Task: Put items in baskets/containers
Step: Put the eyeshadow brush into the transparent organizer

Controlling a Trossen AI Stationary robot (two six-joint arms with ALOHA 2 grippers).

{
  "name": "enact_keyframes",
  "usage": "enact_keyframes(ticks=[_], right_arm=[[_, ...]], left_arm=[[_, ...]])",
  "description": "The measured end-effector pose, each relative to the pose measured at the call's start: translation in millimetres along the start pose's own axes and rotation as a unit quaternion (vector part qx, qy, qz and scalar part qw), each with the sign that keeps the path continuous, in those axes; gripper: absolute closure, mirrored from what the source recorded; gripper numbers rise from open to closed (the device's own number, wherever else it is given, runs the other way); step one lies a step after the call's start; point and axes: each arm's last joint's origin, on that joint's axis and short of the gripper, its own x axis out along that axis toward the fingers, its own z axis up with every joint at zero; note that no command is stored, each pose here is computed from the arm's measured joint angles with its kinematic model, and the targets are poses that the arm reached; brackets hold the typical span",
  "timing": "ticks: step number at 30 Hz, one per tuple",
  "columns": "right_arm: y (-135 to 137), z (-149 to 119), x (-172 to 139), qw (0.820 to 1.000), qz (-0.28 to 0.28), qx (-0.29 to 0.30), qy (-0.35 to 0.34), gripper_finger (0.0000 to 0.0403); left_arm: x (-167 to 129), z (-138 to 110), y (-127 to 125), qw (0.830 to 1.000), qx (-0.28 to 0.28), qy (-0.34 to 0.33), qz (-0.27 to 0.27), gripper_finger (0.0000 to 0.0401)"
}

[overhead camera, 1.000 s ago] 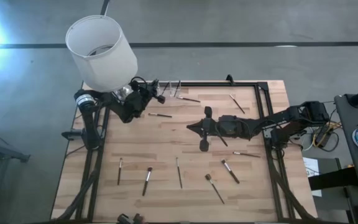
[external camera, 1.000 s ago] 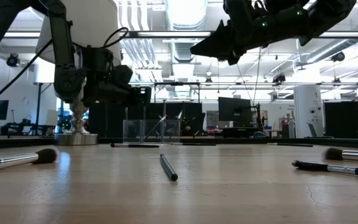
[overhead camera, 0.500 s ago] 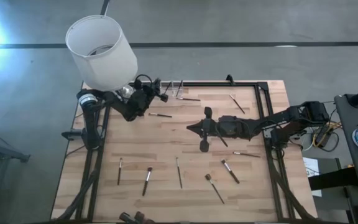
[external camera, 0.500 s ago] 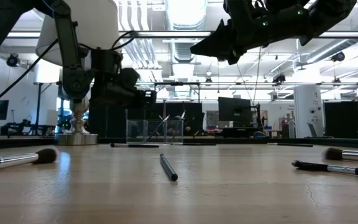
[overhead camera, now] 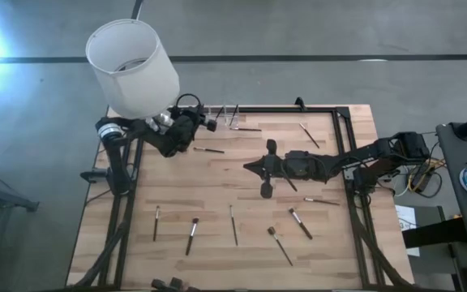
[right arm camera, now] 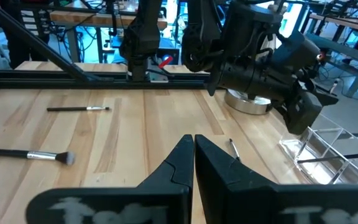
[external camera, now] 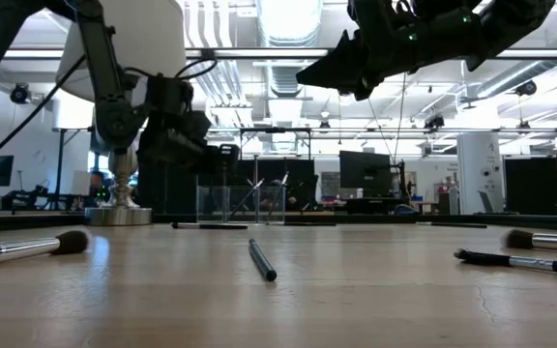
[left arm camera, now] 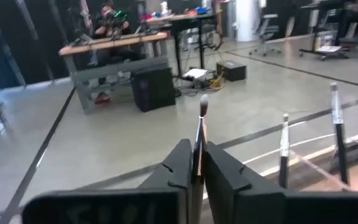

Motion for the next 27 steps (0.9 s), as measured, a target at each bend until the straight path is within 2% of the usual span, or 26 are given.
enact_keyframes(ticks=[4,7,13,18,27], right_arm=[[0,0,0,1.0,0.0,0.0,0.0,0.0394],[0,0,0,1.0,0.0,0.001,0.0,0.0394],[0,0,0,1.0,0.0,0.0,0.0,0.0394],[0,0,0,1.0,-0.001,0.0,0.0,0.0394],[0,1,0,1.0,-0.001,0.0,-0.002,0.0394]], left_arm=[[1,-1,-1,1.0,-0.003,0.021,0.003,0.0312],[2,-2,-1,0.999,0.004,0.032,0.004,0.0294],[-3,7,2,0.999,0.012,0.042,-0.005,0.0288],[-15,25,7,0.998,0.011,0.043,-0.045,0.0287],[-35,51,21,0.996,0.029,0.057,-0.069,0.0287]])
